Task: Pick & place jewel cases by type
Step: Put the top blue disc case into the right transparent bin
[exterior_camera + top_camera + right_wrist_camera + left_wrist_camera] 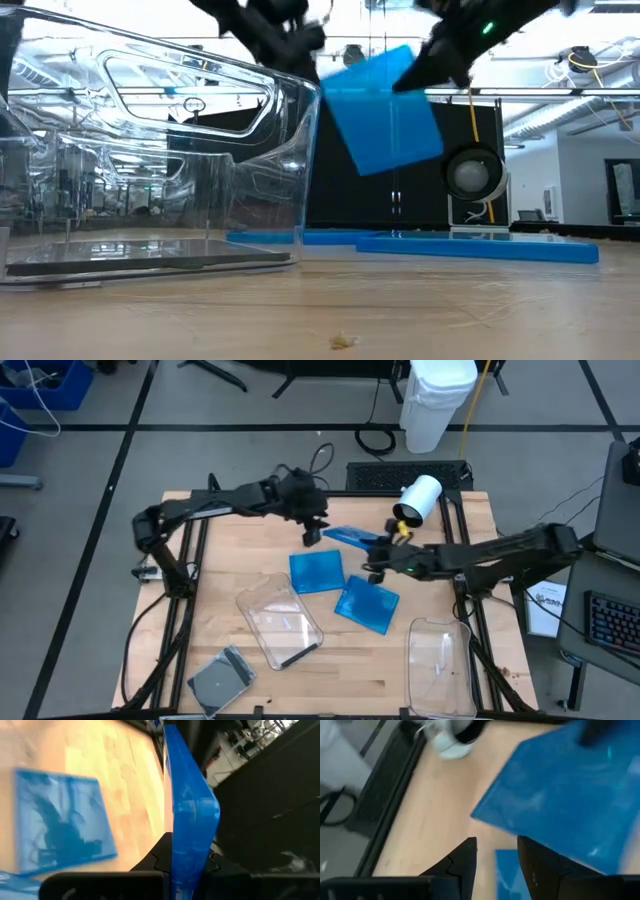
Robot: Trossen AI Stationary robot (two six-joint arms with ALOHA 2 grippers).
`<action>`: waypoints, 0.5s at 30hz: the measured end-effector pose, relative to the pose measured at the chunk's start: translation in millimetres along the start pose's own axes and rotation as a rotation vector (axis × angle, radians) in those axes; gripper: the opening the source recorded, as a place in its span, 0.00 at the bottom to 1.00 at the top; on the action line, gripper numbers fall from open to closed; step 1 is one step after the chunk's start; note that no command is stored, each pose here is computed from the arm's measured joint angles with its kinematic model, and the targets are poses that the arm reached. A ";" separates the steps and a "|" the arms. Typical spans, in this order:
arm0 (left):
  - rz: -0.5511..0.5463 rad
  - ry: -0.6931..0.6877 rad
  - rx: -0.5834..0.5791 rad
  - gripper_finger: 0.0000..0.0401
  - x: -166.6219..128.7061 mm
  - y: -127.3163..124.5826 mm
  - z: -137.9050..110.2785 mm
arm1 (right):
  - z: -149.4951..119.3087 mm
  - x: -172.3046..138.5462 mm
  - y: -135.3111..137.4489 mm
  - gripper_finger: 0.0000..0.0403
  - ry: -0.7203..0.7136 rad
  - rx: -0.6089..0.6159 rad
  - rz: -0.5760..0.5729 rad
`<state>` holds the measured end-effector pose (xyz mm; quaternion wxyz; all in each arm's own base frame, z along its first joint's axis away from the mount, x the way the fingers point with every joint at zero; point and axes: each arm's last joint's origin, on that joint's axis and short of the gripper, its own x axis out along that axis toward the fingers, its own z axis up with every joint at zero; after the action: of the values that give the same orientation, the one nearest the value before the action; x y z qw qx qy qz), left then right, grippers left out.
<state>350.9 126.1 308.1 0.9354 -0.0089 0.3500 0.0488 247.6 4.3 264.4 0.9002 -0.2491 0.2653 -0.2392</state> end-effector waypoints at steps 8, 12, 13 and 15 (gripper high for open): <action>-0.197 -0.179 0.048 0.37 -61.5 -43.9 -30.5 | -20.0 -60.9 -17.9 0.04 -0.116 0.223 0.069; -0.158 -0.294 -0.068 0.37 -80.9 -62.4 -76.5 | -40.9 -83.4 -22.6 0.04 -0.195 0.334 0.108; -0.155 -0.327 -0.091 0.37 -86.2 -68.6 -88.3 | -45.3 -88.0 -23.2 0.04 -0.213 0.362 0.124; -0.160 -0.422 -0.115 0.37 -97.0 -81.8 -108.8 | -51.7 -97.1 -25.4 0.04 -0.257 0.415 0.152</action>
<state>215.0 30.9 288.1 0.9867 -0.0797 0.1414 -0.0048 136.9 23.0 275.8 0.9738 -0.0664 0.1120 -0.1865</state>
